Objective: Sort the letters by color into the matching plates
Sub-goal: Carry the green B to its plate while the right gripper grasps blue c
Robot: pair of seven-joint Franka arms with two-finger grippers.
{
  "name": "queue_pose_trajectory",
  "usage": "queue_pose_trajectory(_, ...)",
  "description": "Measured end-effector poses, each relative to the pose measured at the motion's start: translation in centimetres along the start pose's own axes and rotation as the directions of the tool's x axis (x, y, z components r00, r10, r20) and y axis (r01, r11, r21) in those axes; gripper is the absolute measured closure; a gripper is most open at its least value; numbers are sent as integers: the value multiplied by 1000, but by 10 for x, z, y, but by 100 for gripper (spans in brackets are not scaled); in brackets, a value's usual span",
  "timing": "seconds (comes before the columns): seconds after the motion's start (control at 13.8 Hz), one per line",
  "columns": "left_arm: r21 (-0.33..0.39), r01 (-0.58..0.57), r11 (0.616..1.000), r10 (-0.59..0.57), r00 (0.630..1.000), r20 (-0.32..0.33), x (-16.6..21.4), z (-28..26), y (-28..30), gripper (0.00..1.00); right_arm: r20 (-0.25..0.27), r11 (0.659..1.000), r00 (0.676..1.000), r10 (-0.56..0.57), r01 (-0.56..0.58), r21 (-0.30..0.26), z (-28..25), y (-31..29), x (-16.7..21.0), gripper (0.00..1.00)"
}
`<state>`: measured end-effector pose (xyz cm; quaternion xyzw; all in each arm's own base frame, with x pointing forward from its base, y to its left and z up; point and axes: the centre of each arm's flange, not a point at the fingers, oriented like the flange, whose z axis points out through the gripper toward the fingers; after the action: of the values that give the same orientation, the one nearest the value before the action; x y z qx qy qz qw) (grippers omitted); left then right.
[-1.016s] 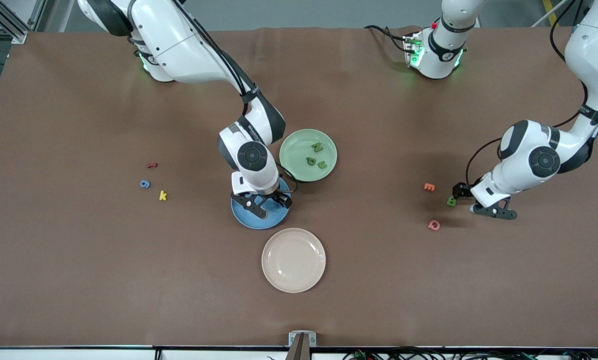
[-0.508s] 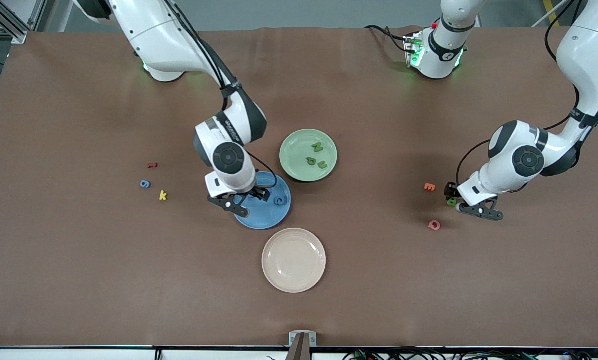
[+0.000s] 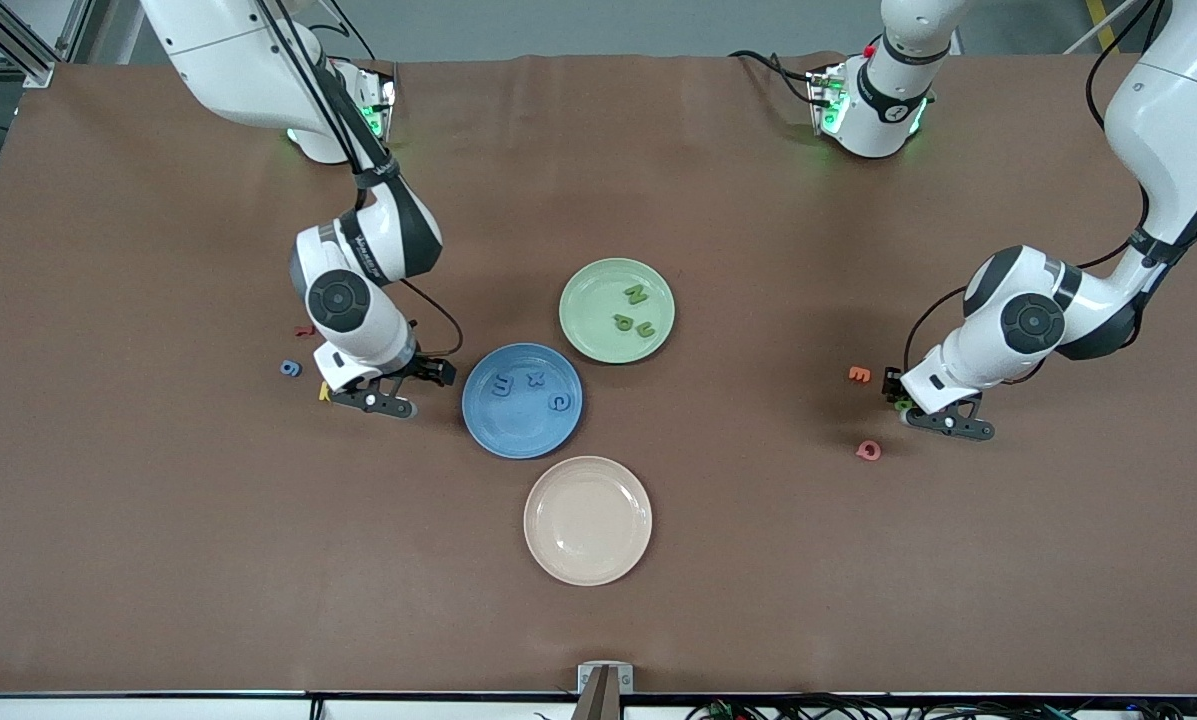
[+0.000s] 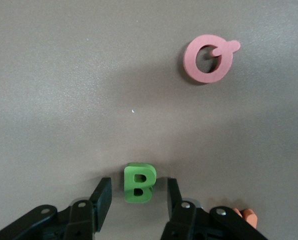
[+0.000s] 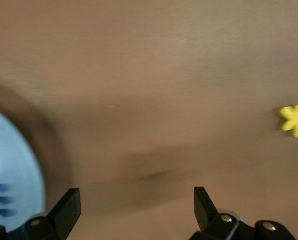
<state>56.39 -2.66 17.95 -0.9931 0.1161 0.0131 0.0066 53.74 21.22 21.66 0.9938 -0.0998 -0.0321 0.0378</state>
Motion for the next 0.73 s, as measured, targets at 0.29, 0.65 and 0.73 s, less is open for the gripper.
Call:
queue_pose_trajectory(0.29,-3,5,1000,-5,1000,-3,0,1,-2,74,-12,996,996,-83,83,-12,4,59,13,0)
queue_pose_trajectory(0.65,-3,15,1000,-15,1000,-25,5,-7,-7,74,-29,989,989,-147,148,5,29,147,28,0)
queue_pose_trajectory(0.73,-3,10,1000,-10,999,-38,9,-13,-3,74,-25,988,988,-154,154,6,31,159,30,0)
